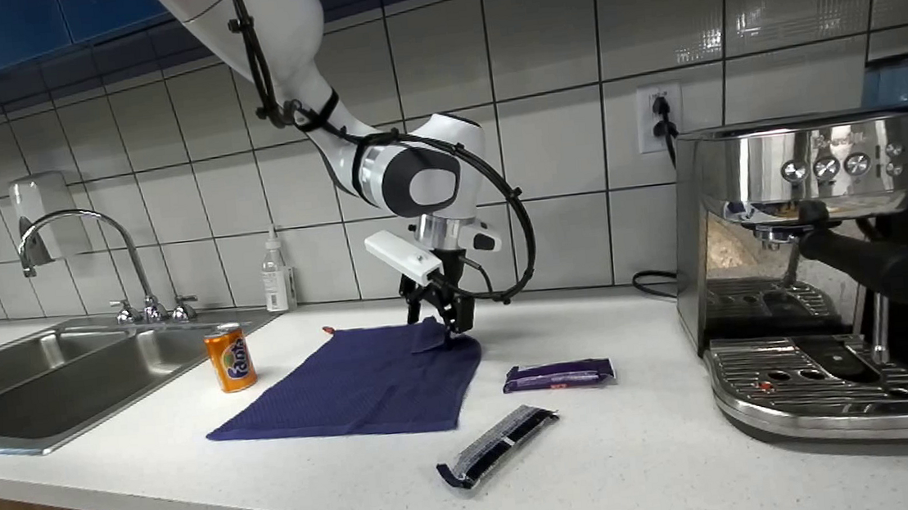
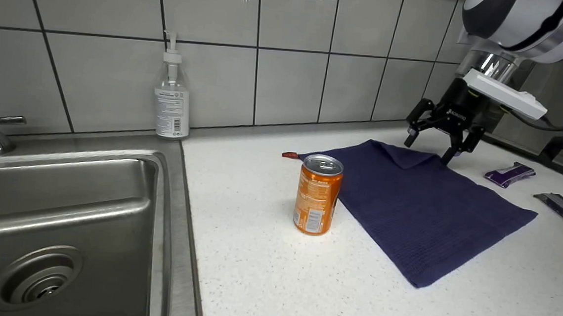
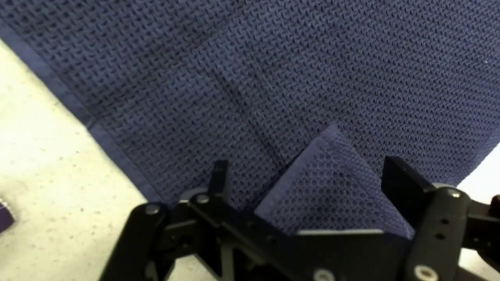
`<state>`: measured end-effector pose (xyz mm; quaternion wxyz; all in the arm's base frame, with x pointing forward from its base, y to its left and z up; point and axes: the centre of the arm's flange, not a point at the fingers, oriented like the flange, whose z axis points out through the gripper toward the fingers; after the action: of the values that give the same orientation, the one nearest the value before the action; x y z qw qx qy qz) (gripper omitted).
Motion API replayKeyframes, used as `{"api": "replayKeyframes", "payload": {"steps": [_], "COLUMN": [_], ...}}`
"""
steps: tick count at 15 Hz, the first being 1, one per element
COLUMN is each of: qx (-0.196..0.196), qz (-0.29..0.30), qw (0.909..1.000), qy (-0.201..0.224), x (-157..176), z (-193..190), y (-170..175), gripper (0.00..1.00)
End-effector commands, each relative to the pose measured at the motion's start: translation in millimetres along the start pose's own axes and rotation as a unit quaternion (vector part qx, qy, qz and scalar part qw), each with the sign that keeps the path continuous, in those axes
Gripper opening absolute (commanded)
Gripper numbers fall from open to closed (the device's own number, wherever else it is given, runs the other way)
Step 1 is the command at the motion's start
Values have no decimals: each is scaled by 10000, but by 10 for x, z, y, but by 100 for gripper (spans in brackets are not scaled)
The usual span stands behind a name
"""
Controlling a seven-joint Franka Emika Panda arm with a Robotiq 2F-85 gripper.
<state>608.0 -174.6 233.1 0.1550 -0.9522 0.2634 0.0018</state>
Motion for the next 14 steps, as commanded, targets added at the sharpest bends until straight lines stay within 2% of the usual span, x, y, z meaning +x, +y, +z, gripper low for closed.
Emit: {"api": "replayKeyframes", "payload": {"steps": [1, 14], "qx": [126, 98], "qz": [175, 151], "qw": [9997, 9993], "qy": [131, 334], "x": [152, 159], "z": [-11, 93], "y": [-38, -140], "gripper": [100, 100]}}
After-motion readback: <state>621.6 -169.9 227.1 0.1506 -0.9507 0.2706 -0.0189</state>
